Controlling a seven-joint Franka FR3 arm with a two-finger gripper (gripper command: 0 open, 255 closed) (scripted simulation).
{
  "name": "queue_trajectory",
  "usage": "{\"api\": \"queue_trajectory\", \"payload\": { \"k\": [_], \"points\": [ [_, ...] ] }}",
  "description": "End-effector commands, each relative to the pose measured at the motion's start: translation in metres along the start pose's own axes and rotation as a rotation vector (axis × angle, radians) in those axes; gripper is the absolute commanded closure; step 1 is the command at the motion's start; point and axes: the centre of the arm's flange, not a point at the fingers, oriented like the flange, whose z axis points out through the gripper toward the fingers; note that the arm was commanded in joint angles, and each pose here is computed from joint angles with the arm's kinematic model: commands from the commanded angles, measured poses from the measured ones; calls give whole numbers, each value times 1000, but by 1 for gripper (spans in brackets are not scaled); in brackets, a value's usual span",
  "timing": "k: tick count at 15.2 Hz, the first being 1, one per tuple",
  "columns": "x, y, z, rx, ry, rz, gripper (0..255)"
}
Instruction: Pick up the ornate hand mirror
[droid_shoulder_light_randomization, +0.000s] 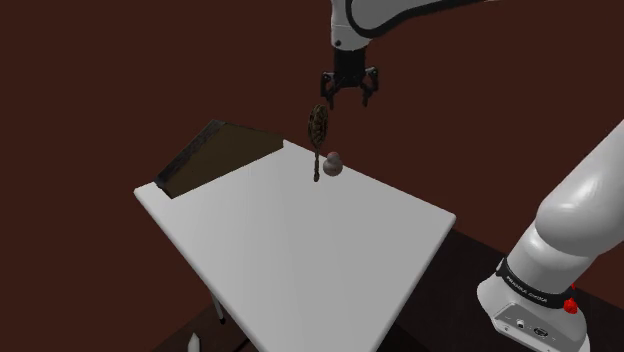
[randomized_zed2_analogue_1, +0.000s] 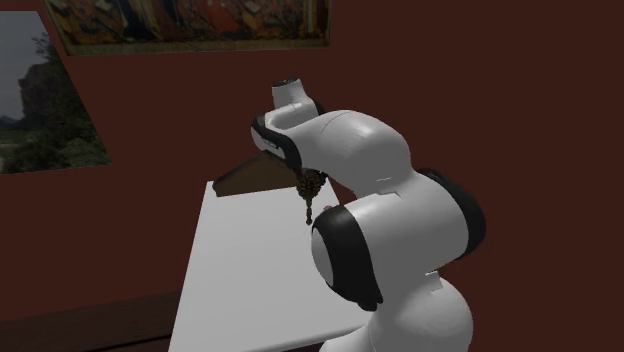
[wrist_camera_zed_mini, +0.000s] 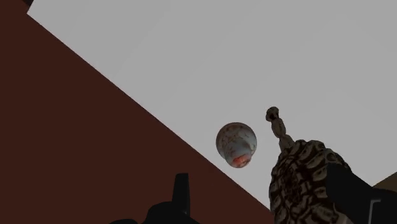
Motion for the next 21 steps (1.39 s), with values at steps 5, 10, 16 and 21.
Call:
{"api": "queue_trajectory", "payload": {
  "k": [5, 10, 16, 21],
  "points": [
    [62, -63, 19, -82, 25, 200, 0],
    [101, -93, 40, -132, 41, 318, 0],
    [95, -97, 71, -132, 41, 318, 0],
    [94, -98, 74, -132, 41, 318, 255]
  ]
}}
